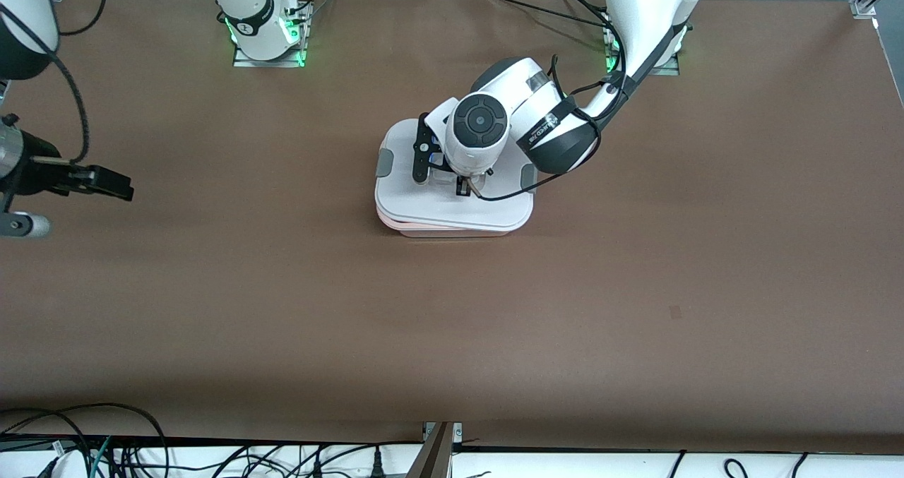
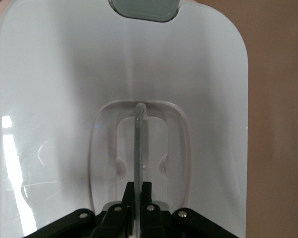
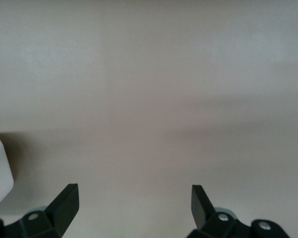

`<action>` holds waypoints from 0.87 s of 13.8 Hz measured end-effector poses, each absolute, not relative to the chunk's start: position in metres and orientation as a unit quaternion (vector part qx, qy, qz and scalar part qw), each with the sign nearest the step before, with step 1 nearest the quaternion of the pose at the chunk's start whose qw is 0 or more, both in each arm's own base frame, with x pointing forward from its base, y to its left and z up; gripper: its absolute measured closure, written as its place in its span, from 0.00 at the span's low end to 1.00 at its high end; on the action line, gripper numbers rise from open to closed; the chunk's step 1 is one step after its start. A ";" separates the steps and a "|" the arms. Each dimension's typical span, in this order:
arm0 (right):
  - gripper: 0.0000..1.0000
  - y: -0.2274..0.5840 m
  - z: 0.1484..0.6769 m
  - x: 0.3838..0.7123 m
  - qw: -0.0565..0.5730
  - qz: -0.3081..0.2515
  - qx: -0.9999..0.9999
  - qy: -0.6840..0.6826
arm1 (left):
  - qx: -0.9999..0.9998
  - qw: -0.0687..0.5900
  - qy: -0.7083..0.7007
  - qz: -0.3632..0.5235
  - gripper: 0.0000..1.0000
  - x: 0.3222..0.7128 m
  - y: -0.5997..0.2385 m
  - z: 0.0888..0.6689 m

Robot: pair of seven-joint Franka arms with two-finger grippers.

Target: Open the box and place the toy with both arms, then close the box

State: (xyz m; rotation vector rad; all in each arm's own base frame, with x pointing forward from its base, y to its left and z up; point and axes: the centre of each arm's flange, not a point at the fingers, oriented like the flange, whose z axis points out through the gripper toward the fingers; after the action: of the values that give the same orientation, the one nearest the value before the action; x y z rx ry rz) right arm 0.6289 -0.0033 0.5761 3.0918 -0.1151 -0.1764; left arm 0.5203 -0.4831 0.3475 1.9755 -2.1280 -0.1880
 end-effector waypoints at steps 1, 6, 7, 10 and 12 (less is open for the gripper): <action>0.00 -0.017 0.577 0.621 0.018 -0.061 0.997 -0.036 | 0.674 0.115 -0.727 -0.064 0.93 0.520 -0.483 0.347; 0.00 -0.037 0.574 0.583 0.020 -0.084 0.995 -0.040 | 0.674 0.115 -0.727 -0.065 0.93 0.520 -0.483 0.347; 0.00 -0.037 0.569 0.578 0.020 -0.088 0.995 -0.040 | 0.674 0.115 -0.727 -0.065 0.93 0.520 -0.483 0.347; 0.00 -0.033 0.566 0.570 0.020 -0.076 0.997 -0.028 | 0.674 0.115 -0.727 -0.066 0.93 0.520 -0.483 0.346; 0.00 -0.031 0.565 0.569 0.019 -0.077 0.997 -0.005 | 0.676 0.114 -0.725 -0.066 0.93 0.521 -0.482 0.346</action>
State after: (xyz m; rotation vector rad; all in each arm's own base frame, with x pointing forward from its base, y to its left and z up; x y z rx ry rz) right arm 0.5686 -0.0315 0.5648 3.0952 -0.0169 -0.2389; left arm 0.5207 -0.4820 0.3456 1.9814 -2.1258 -0.1936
